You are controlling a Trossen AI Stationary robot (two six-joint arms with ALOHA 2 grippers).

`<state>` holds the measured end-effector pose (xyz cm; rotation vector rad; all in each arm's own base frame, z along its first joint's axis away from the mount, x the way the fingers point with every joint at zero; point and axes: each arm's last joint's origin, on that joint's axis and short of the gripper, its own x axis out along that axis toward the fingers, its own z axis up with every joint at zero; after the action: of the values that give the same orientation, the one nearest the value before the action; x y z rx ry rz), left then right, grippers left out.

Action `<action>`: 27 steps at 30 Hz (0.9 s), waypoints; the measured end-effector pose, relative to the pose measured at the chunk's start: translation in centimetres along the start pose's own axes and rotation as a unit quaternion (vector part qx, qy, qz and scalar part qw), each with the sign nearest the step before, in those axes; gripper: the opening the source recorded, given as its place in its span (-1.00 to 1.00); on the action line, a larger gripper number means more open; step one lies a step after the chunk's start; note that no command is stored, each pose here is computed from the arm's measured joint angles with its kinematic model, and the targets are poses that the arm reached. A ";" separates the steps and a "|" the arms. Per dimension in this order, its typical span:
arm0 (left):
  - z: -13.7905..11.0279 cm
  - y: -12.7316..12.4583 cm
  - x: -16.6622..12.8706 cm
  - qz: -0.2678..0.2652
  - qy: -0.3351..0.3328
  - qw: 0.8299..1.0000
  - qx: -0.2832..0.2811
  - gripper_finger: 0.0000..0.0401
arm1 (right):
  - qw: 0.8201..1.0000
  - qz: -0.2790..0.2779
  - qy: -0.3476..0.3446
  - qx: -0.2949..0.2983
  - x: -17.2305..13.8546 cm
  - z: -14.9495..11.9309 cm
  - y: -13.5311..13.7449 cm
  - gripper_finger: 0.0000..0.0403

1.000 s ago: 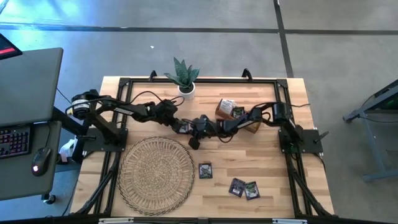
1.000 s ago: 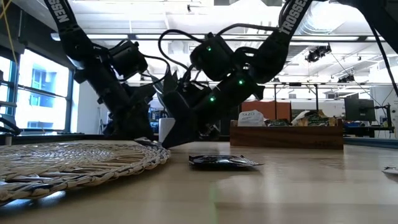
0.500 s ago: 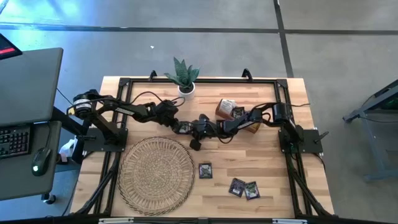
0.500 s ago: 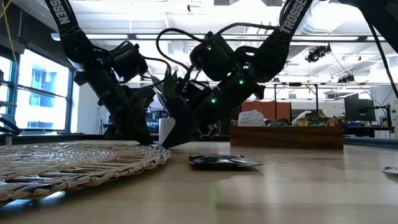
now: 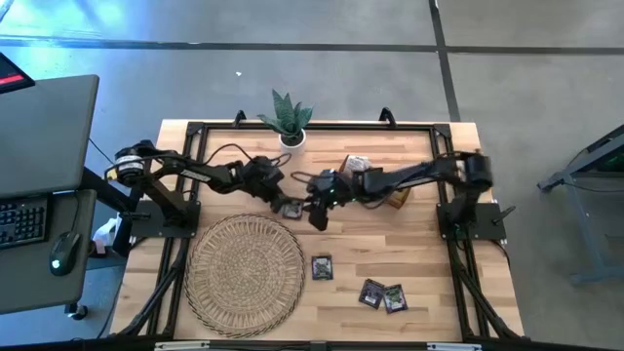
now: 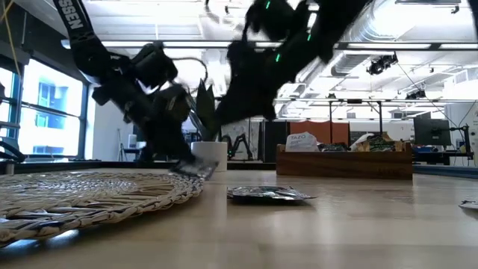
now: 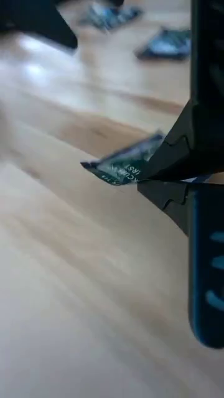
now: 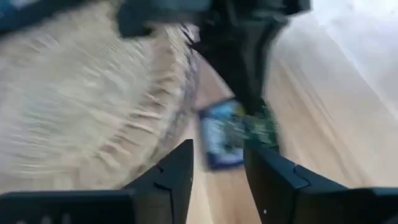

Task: Pick & Place Tea
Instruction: Put the black tea bag into the middle section of the wooden organizer

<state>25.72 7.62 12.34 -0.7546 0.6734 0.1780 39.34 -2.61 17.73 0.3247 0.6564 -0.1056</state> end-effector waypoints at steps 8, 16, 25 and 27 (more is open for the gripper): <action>2.2 -4.6 -2.2 -0.079 -0.155 0.975 0.136 -1.00 | 0.998 -0.057 0.009 0.024 -7.2 2.0 1.3 -0.26; 2.0 -9.0 -4.3 -0.153 -0.224 0.938 0.218 -1.00 | 0.999 -0.014 -0.033 0.019 -9.0 3.3 2.1 -0.30; 1.9 -10.0 -5.4 -0.164 -0.240 0.930 0.223 -1.00 | 0.998 0.035 -0.052 0.010 -9.1 3.8 2.6 -0.31; 1.9 -10.0 -5.4 -0.163 -0.241 0.931 0.220 -1.00 | 0.998 0.037 -0.056 0.010 -9.1 3.9 2.6 -0.32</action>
<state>26.28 2.14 22.41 -0.3546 0.1003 -0.0931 34.93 -1.50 26.92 0.3594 0.5327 -0.0581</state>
